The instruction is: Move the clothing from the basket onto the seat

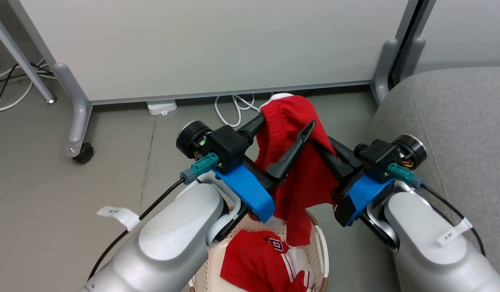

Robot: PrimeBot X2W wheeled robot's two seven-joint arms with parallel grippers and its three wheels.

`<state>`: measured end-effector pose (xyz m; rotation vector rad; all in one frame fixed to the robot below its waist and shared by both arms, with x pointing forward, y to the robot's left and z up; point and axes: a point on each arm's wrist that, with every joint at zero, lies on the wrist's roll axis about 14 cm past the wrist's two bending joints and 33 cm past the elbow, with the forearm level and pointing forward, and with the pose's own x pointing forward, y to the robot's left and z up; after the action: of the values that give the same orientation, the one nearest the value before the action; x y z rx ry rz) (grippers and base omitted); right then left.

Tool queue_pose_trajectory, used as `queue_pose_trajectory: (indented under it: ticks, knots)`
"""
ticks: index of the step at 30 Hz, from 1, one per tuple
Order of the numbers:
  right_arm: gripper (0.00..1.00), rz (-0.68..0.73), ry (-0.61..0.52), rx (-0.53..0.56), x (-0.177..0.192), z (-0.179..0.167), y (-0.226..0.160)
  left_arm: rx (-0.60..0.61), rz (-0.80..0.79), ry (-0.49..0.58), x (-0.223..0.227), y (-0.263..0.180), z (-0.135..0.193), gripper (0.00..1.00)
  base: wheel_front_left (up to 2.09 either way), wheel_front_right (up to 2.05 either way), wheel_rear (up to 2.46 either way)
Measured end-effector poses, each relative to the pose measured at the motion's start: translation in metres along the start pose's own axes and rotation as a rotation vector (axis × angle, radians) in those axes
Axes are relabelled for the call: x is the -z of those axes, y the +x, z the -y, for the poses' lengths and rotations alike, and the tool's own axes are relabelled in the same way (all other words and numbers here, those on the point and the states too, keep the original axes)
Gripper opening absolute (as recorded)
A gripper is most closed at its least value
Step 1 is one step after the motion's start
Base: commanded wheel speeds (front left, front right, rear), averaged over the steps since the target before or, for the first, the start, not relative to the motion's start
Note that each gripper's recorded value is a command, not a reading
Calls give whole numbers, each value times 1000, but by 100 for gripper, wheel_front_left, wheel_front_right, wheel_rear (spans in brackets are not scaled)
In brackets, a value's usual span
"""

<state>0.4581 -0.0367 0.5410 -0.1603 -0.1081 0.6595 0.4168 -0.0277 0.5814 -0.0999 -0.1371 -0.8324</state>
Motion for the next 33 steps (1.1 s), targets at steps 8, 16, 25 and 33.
queue_pose_trajectory:
  ticks: [8, 16, 25, 33]
  knots:
    - [0, 16, 42, 91, 3, 23, -5, -27, -51, -16, 23, -11, -9, 100, 0, 0, 0]
    - [0, 29, 66, 190, 5, 49, -18, -18, -92, -39, 45, -11, -9, 100, 0, 0, 0]
    - [0, 38, 85, 328, 8, 83, -48, 39, -122, -51, 65, 3, -1, 100, 0, 0, 0]
    - [0, 28, 100, 464, 15, 107, -87, 129, -130, -68, 77, 23, 21, 100, 0, 0, 0]
